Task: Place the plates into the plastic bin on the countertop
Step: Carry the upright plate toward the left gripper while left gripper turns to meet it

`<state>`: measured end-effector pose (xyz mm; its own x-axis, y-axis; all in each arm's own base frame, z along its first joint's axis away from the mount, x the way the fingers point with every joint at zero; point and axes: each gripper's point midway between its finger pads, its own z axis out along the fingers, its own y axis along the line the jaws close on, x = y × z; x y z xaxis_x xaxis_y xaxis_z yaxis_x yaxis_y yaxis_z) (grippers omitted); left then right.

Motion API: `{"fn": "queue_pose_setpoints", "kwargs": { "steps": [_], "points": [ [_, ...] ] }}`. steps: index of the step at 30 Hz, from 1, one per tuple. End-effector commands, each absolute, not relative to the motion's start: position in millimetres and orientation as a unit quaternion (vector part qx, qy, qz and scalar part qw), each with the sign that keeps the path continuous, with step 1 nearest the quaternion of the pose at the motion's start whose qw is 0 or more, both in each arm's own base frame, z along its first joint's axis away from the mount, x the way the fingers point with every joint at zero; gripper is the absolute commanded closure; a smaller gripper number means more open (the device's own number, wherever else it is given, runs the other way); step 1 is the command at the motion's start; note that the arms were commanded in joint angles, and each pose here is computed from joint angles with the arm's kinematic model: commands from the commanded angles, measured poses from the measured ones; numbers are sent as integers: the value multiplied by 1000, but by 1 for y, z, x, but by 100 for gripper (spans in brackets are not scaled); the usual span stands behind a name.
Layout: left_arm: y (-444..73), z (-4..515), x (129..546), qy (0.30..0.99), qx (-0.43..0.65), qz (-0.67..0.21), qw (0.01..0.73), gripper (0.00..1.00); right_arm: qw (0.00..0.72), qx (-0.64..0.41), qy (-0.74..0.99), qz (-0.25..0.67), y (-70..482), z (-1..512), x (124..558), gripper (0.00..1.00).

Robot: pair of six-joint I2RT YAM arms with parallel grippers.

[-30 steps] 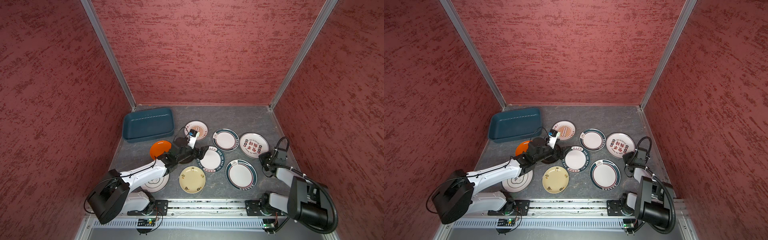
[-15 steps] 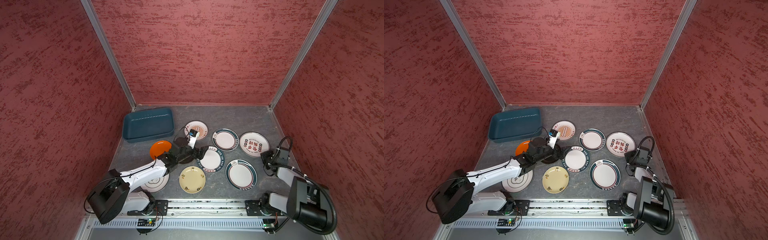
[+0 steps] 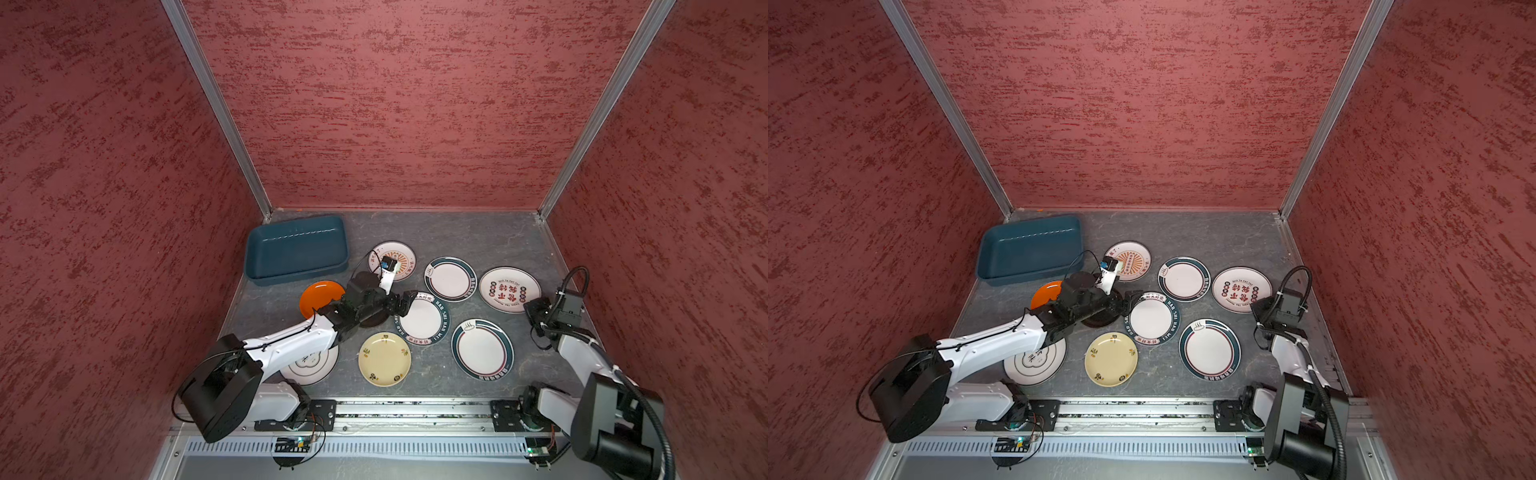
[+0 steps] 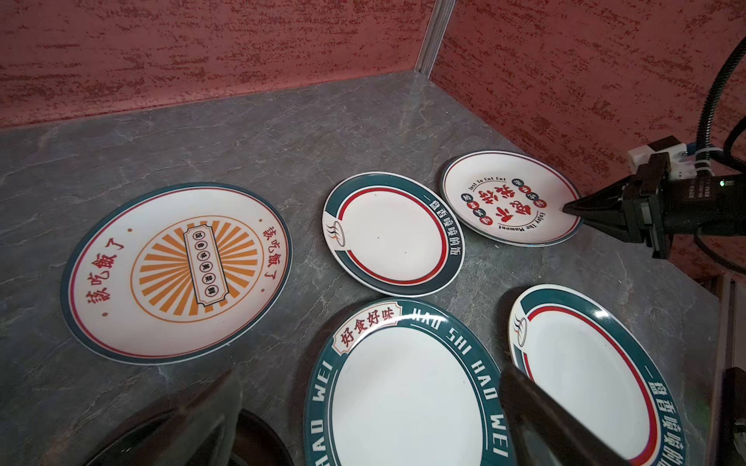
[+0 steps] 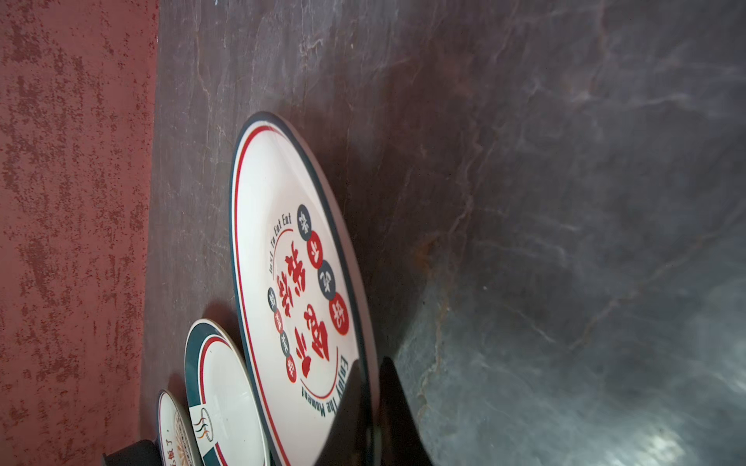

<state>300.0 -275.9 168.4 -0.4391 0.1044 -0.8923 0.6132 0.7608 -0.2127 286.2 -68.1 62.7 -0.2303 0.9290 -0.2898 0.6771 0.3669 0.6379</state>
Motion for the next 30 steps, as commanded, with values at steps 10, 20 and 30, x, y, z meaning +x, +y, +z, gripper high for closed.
{"fn": "queue_pose_setpoints", "kwargs": {
  "steps": [10,20,30],
  "points": [
    [-261,148,324,851,168,-187,462,1,394,477,771,149,-83,139,289,100],
    [-259,147,326,858,152,-184,455,1,387,446,776,222,-58,153,297,100],
    [-278,163,331,850,130,-239,452,1,394,414,774,274,-40,165,301,100]
  ]
}}
